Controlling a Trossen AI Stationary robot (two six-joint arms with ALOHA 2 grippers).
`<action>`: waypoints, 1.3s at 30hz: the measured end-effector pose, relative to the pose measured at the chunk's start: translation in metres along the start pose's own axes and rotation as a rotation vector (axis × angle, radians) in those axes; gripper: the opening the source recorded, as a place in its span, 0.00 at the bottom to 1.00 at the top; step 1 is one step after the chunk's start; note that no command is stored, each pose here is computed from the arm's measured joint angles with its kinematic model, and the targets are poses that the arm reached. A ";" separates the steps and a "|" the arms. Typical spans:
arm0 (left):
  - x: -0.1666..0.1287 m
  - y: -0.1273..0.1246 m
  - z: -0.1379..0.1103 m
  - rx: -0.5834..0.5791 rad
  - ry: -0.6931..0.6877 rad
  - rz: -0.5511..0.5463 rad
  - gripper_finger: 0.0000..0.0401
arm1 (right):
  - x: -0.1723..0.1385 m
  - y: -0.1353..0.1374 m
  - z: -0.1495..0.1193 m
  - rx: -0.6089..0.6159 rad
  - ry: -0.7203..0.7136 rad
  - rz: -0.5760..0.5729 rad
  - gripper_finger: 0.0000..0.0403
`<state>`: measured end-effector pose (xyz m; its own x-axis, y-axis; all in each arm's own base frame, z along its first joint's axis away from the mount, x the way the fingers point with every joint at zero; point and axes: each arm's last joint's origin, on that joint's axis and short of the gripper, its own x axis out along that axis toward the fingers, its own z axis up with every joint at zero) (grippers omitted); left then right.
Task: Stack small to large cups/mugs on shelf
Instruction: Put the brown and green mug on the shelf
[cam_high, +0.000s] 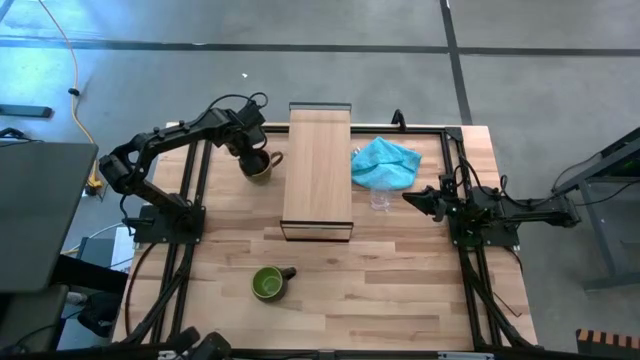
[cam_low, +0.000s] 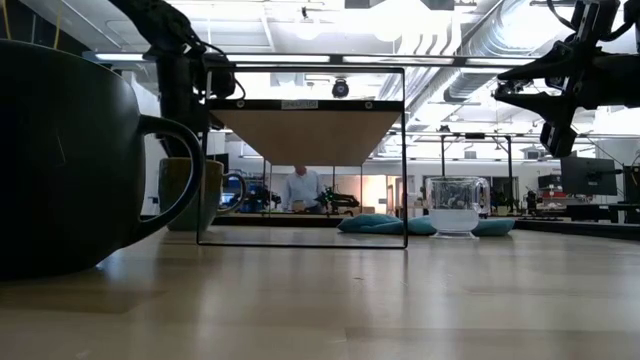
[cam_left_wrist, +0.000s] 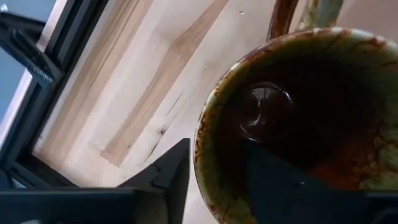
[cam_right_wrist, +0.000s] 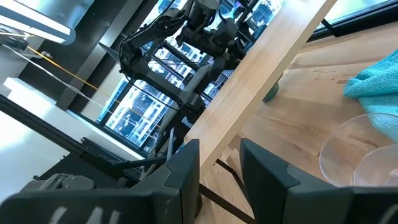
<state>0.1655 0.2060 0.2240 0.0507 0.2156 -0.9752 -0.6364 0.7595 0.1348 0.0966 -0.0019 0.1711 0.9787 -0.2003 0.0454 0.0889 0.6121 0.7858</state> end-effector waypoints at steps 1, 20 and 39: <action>0.000 0.000 0.000 0.017 0.000 0.000 0.37 | 0.000 0.000 0.000 0.000 0.000 0.000 0.26; 0.000 0.004 -0.001 0.319 0.052 0.124 0.27 | 0.000 0.000 0.000 0.023 0.000 0.000 0.26; 0.000 0.004 0.001 0.099 0.009 0.114 0.34 | 0.000 0.000 0.000 0.023 0.000 0.000 0.26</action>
<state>0.1642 0.2094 0.2249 -0.0244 0.2988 -0.9540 -0.5588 0.7872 0.2609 0.0966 -0.0019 0.1711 0.9787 -0.2001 0.0455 0.0843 0.5944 0.7997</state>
